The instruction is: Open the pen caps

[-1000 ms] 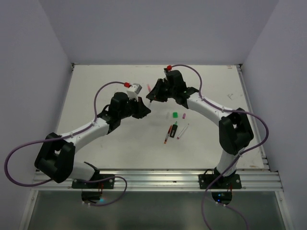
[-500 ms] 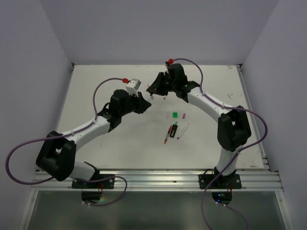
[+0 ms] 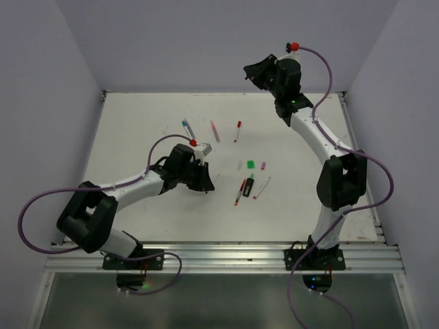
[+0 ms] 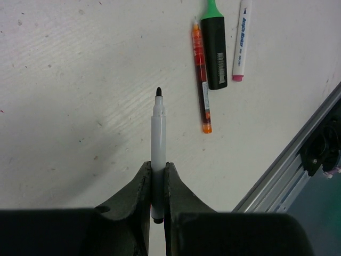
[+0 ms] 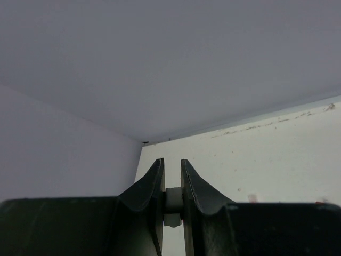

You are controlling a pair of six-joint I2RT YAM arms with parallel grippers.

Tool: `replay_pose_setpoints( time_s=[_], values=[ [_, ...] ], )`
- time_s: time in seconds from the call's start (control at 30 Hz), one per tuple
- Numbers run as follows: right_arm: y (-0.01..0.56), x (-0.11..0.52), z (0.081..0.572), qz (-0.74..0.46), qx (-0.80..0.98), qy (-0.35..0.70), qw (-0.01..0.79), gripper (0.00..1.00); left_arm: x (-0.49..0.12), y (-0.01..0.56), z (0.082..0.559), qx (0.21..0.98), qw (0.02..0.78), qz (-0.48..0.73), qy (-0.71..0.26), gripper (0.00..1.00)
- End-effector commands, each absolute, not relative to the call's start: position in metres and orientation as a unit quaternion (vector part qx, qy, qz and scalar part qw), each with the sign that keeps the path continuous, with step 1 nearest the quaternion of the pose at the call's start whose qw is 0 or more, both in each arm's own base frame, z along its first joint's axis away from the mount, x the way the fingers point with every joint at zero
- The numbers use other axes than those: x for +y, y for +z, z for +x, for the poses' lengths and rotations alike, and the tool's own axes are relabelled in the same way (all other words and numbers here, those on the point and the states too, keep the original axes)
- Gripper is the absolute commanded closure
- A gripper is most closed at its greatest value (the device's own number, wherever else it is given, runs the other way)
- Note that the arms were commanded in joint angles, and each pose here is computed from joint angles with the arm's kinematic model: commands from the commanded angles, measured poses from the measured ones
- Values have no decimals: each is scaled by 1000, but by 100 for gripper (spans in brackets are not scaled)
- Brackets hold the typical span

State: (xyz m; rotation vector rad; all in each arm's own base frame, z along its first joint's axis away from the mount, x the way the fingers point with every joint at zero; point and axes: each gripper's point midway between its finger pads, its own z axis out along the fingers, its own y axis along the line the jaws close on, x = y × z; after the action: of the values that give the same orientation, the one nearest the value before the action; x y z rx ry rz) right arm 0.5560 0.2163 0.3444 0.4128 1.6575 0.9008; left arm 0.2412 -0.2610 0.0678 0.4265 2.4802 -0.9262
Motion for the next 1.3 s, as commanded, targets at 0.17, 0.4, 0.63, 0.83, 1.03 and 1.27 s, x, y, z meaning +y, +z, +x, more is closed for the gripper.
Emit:
replay_pose_setpoints(
  time_s=[0.17,0.4,0.63,0.83,1.03,1.27],
  values=[
    [255,234,519,160,775,371,486,99,-247,70,259,909,267,142,-286,100],
    [136,246,461,128,868,308,367,98,-231,61,268,921,286,115,-238,100],
    [79,272,425,94,917,235,307,96,-233,58,273,923,284,110,-237,100],
    [46,274,405,103,942,177,267,98,-234,62,272,921,286,110,-242,100],
    [37,259,401,116,951,118,263,94,-232,62,270,920,287,111,-241,100],
    [30,248,397,126,954,89,257,86,-234,61,269,919,285,116,-247,100]
  ],
)
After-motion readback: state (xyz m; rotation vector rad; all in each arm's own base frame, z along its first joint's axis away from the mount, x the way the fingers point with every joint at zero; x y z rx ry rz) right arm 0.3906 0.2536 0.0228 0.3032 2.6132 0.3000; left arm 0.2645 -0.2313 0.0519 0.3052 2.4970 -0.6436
